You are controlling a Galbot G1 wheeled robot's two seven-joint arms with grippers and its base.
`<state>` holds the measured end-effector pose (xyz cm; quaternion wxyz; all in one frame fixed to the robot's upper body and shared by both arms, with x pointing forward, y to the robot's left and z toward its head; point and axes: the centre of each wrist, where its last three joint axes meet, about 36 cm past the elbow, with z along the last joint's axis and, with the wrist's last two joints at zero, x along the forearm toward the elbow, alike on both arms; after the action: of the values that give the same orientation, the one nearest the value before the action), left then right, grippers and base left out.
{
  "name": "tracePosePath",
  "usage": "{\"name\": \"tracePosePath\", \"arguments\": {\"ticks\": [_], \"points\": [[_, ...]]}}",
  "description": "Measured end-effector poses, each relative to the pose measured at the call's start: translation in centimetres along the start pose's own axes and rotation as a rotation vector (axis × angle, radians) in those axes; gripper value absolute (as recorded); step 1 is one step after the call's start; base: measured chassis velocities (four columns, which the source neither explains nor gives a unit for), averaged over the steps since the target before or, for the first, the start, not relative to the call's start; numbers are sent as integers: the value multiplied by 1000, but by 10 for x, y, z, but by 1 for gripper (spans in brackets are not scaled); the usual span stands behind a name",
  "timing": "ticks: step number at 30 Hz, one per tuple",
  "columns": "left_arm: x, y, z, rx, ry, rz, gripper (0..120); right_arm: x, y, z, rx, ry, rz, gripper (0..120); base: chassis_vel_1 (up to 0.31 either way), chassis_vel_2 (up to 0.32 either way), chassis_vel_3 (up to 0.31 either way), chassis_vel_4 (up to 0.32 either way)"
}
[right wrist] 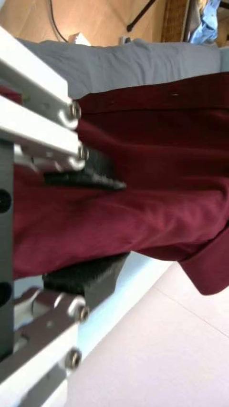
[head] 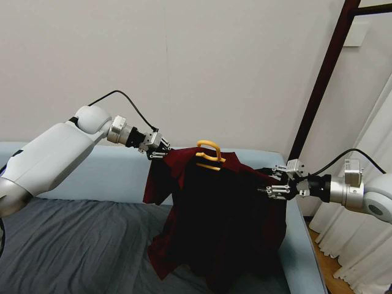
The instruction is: Pick up the clothes from the sofa and hang them on the clothes hanger.
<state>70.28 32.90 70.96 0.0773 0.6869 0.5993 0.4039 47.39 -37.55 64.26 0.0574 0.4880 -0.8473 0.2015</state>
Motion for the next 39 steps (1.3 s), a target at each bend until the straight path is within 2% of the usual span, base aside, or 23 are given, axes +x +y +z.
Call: {"name": "tracePosePath", "arguments": {"ticks": [2, 5, 7, 9, 15, 16, 18, 19, 23, 24, 27, 29, 30, 32, 34, 35, 37, 38, 39], "points": [[-2, 1, 0, 0, -2, 2, 1, 0, 0, 1, 0, 1, 0, 31, 0, 0, 0, 0], [-5, 2, 2, 4, -7, 6, 1, -1, 1, 2, 1, -4, -3, 17, 0, 0, 0, 0], [-6, 2, 3, 5, -8, 5, 1, -1, 1, 2, 2, -5, -5, 14, 0, 0, 0, 0], [-6, 3, 5, 4, -11, 0, 1, -1, 1, 1, 8, -8, -10, 5, 0, 0, 0, 0], [-3, 5, 5, -4, -25, -18, 1, -1, 1, -2, 18, -18, -8, 5, 0, 0, 0, 0], [-1, 5, 6, -15, -30, -38, 3, 0, 1, -4, 22, -25, -4, 5, 0, 0, 0, 0], [5, 4, 6, -38, -45, -87, 15, 1, 1, -8, 21, -39, 15, 5, 0, 0, 0, 0], [5, 4, 6, -38, -45, -87, 15, 1, 1, -8, 21, -39, 15, 5, 0, 0, 0, 0], [24, -5, 12, -42, -125, -244, 32, 8, 6, -14, 7, -58, 63, 4, 0, 0, 0, 0], [24, -5, 12, -42, -125, -244, 32, 8, 6, -14, 7, -58, 63, 4, 0, 0, 0, 0], [48, -28, 24, -10, -183, -399, 46, 13, 12, -21, -7, -62, 122, 4, 0, 0, 0, 0], [59, -52, 32, 28, -231, -531, 54, 18, 16, -27, -5, -59, 141, 4, 0, 0, 0, 0], [59, -52, 32, 28, -231, -531, 54, 18, 16, -27, -5, -59, 141, 4, 0, 0, 0, 0], [64, -90, 36, 93, -313, -707, 65, 20, 21, -35, 9, -52, 145, 4, 0, 0, 0, 0], [69, -127, 23, 143, -405, -903, 72, 19, 31, -43, 25, -33, 176, 4, 0, 0, 0, 0], [69, -127, 23, 143, -405, -903, 72, 19, 31, -43, 25, -33, 176, 4, 0, 0, 0, 0], [45, -164, 11, 226, -475, -1036, 81, 17, 44, -50, 32, 2, 228, 4, 0, 0, 0, 0], [34, -177, 8, 261, -490, -1074, 86, 18, 49, -53, 36, 16, 251, 4, 0, 0, 0, 0], [7, -198, -2, 324, -521, -1126, 89, 20, 56, -57, 41, 38, 284, 4, 0, 0, 0, 0]]}}
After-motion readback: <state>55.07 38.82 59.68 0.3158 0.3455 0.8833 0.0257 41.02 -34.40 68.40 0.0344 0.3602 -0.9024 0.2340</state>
